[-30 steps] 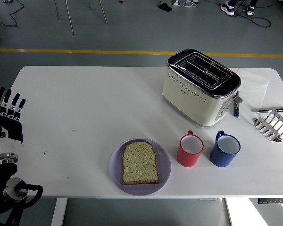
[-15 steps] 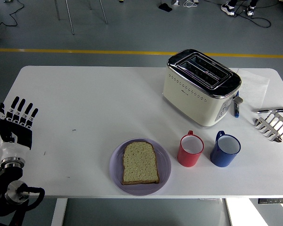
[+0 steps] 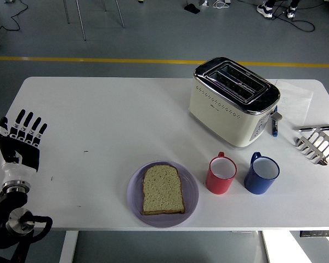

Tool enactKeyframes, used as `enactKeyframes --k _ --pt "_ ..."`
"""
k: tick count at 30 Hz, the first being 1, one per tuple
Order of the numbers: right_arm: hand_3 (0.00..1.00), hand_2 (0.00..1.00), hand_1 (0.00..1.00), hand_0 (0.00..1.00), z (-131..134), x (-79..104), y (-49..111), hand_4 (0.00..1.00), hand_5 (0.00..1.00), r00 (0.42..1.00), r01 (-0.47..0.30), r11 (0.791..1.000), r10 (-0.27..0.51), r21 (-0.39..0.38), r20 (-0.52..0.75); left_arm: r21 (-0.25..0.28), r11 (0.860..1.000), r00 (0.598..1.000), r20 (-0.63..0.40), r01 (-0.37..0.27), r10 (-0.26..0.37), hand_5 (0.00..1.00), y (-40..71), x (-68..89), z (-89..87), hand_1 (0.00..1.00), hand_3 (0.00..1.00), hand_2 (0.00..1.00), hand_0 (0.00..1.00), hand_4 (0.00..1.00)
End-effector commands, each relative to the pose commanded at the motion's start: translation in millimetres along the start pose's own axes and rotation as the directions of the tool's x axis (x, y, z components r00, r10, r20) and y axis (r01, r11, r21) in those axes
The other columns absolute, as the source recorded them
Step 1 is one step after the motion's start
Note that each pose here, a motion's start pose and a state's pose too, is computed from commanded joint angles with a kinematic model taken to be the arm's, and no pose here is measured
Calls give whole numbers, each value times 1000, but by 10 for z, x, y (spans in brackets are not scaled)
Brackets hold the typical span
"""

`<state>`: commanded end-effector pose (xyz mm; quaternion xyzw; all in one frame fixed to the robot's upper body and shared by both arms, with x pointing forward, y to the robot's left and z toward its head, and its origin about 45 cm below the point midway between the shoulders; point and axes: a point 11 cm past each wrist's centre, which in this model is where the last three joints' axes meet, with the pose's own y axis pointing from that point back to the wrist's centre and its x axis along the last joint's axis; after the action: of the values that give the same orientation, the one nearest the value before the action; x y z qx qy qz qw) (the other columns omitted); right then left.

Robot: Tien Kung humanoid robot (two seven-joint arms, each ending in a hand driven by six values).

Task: Push plate across desktop,pick up the break from the machine,place the break in the plate

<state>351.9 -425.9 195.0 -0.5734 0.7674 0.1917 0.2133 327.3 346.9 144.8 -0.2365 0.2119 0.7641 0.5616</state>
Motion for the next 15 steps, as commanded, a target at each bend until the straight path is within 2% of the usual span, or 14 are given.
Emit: enactKeyframes --k 15 --pt "676 713 717 779 -9 -9 -14 530 546 1000 1 1000 -1 5 6 -2 1000 1000 -2 16 -16 998 -33 -43 23 810 813 861 784 591"
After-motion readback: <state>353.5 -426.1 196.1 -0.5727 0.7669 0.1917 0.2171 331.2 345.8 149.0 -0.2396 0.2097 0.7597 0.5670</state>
